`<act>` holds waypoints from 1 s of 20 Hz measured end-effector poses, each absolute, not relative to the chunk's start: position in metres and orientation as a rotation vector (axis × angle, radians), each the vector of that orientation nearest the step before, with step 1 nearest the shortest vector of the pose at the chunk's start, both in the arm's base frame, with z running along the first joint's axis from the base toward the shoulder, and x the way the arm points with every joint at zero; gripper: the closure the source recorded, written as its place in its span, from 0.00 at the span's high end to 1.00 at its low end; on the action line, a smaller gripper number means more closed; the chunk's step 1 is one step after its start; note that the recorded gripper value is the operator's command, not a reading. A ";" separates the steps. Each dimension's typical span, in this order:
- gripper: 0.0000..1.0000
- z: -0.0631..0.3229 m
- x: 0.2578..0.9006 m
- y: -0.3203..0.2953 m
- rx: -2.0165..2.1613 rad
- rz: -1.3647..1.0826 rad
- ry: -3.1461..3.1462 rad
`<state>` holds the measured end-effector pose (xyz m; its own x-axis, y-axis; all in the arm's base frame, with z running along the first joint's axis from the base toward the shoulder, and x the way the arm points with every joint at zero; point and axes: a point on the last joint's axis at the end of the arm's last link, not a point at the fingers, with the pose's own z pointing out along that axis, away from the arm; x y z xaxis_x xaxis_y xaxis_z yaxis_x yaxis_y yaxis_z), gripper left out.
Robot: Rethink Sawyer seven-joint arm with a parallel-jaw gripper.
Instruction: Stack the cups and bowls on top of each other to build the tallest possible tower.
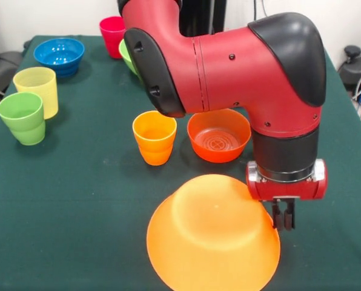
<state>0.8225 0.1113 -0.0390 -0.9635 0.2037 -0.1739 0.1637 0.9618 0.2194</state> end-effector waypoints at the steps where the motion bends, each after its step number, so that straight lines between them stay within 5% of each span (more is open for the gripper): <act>1: 0.00 -0.038 0.825 0.110 0.279 0.300 2.912; 20: 0.00 -0.027 0.843 0.075 0.265 0.119 2.863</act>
